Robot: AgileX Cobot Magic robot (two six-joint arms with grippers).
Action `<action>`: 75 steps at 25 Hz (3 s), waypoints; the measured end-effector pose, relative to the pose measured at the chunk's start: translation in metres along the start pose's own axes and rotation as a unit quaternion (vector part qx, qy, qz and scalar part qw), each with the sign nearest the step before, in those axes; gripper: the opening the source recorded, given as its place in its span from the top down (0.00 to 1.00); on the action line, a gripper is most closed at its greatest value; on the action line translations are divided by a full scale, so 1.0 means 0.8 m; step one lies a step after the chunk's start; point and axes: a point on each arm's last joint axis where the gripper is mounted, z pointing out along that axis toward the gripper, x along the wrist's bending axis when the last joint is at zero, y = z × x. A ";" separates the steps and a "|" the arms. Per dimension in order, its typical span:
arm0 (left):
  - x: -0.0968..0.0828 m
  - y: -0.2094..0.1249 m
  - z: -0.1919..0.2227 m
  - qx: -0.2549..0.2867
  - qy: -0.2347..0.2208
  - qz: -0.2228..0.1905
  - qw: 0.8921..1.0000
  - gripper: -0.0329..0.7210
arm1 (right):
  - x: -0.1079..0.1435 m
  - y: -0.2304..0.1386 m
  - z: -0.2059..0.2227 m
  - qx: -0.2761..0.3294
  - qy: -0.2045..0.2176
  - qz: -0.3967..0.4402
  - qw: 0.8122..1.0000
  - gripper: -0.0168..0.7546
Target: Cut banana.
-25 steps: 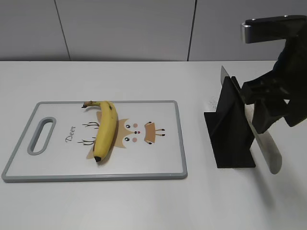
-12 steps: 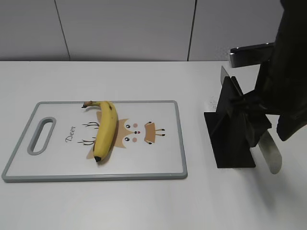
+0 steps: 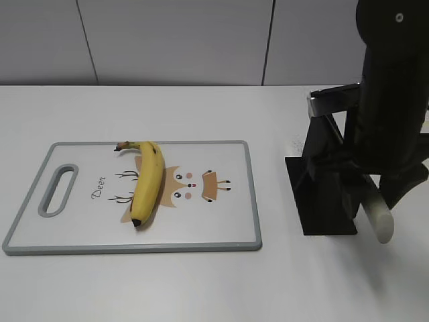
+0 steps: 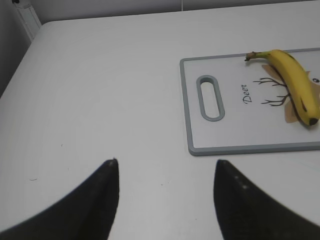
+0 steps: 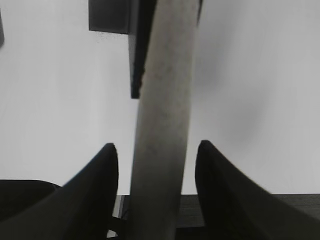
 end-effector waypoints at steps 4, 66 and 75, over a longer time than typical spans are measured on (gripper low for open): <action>0.000 0.000 0.000 0.000 0.000 0.000 1.000 0.19 | 0.000 0.000 0.001 0.001 -0.001 0.007 1.000 0.52; 0.000 0.000 0.000 0.000 0.000 0.000 1.000 0.23 | -0.028 -0.048 -0.118 -0.158 0.057 -0.033 0.985 0.75; 0.000 0.000 0.001 0.002 0.000 0.003 1.000 0.24 | -0.026 -0.038 -0.179 -0.241 0.065 -0.109 0.962 0.75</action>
